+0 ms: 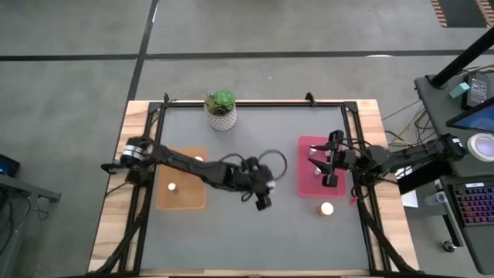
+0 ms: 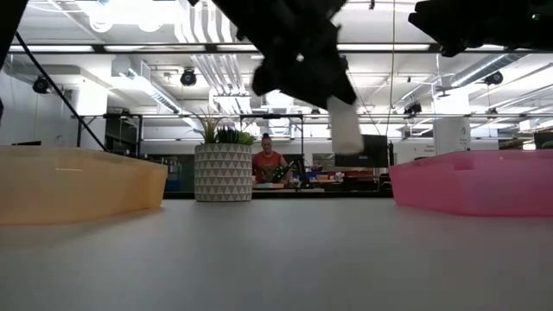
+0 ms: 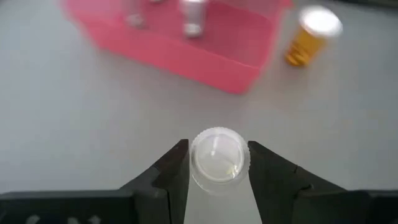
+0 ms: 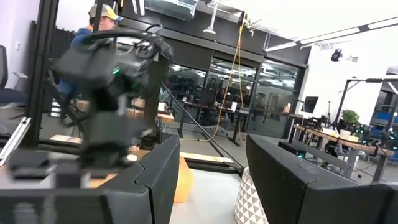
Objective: Pick and place medicine bottles into bin by pill shape (circle, oval)
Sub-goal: Put the white capsule bottle into the pink bin
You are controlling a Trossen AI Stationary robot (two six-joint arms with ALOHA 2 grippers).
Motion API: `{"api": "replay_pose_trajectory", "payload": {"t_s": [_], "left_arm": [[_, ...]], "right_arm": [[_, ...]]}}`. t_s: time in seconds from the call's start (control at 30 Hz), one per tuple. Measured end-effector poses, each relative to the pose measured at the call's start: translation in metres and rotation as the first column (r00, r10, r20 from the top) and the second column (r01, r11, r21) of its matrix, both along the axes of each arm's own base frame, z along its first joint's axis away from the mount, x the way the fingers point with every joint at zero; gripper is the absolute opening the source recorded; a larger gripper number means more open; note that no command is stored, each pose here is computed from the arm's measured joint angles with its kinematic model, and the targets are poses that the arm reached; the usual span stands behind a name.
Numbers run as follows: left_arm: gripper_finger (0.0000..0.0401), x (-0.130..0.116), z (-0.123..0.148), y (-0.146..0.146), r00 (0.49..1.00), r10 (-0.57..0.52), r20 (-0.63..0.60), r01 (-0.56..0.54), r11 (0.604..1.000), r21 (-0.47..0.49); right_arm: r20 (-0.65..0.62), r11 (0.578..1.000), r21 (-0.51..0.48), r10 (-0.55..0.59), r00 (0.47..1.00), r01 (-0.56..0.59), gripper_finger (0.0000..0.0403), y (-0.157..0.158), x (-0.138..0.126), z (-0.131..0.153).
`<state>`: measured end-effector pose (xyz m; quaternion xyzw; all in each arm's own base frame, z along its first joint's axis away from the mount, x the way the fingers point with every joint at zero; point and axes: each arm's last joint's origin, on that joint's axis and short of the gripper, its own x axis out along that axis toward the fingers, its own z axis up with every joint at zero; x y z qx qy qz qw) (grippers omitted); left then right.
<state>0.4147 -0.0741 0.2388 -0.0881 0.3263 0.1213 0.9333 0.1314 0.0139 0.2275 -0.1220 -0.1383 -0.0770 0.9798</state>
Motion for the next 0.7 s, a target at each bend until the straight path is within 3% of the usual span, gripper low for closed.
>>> {"api": "replay_pose_trajectory", "payload": {"t_s": [0.1,0.23,0.37,0.47,0.7], "left_arm": [[0.0123,-0.011,0.018,0.012,0.994,0.111,0.010,-0.110,0.989,-0.097],[0.0124,-0.030,0.041,0.014,0.988,0.142,0.053,-0.133,0.981,-0.141],[0.0124,-0.059,0.059,0.014,0.958,0.278,0.069,-0.270,0.958,-0.100],[0.0125,-0.083,0.063,0.012,0.916,0.396,0.057,-0.394,0.918,-0.041],[0.0125,-0.133,0.055,0.006,0.848,0.529,-0.026,-0.530,0.847,-0.038]], "right_arm": [[-0.005,1.000,0.006,-0.022,1.000,0.022,0.0178,-0.001,0.000,0.000],[-0.007,1.000,0.006,-0.022,1.000,0.022,0.0178,-0.001,0.000,-0.001],[-0.006,1.000,0.006,-0.029,1.000,0.029,0.0178,-0.001,0.000,0.000],[-0.009,0.999,0.009,-0.041,0.999,0.041,0.0178,-0.001,0.000,-0.001],[-0.008,0.999,0.012,-0.040,0.999,0.040,0.0178,-0.001,0.000,-0.001]]}}
